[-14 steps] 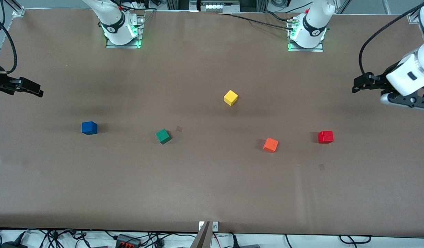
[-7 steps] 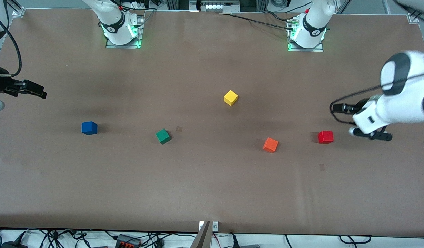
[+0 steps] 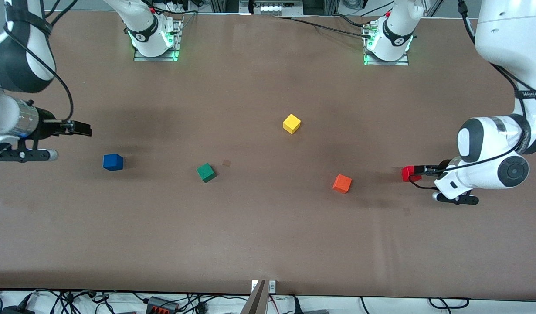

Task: Pass red block to right arm, stack on blue
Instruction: 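Close the left gripper on the red cube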

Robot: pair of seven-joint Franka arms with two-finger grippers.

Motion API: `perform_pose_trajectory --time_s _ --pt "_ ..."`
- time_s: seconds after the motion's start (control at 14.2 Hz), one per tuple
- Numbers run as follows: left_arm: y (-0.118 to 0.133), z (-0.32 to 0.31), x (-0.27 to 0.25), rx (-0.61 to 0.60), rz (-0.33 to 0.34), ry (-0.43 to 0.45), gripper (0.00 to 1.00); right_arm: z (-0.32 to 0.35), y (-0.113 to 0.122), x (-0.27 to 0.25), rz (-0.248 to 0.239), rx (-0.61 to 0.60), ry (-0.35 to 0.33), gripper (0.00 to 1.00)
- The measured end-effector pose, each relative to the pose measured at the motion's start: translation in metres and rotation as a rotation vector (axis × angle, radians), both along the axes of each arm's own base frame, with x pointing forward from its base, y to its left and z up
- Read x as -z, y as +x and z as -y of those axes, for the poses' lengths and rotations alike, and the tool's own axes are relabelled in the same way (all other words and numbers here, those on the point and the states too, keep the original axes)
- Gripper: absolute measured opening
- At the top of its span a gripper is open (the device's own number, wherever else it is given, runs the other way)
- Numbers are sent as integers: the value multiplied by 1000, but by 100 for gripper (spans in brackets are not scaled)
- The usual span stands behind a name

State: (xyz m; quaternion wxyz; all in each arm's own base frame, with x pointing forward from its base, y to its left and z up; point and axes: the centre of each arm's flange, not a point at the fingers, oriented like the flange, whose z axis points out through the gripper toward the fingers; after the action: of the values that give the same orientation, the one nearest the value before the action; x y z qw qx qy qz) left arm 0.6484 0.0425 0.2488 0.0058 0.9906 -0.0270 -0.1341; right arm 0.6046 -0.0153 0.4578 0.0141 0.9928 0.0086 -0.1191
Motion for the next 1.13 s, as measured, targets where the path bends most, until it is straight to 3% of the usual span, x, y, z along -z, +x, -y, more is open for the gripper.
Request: perform_pose_trajectory --time_s 0.42,0.63,1.13 --pt "-8 11 40 18 43 3 100 -3 3 -9 22 -4 2 100" --pt "-16 12 56 22 71 5 100 -21 3 -18 39 -14 44 100" --pt "-28 14 70 26 116 6 97 -35 3 -19 40 -30 58 100"
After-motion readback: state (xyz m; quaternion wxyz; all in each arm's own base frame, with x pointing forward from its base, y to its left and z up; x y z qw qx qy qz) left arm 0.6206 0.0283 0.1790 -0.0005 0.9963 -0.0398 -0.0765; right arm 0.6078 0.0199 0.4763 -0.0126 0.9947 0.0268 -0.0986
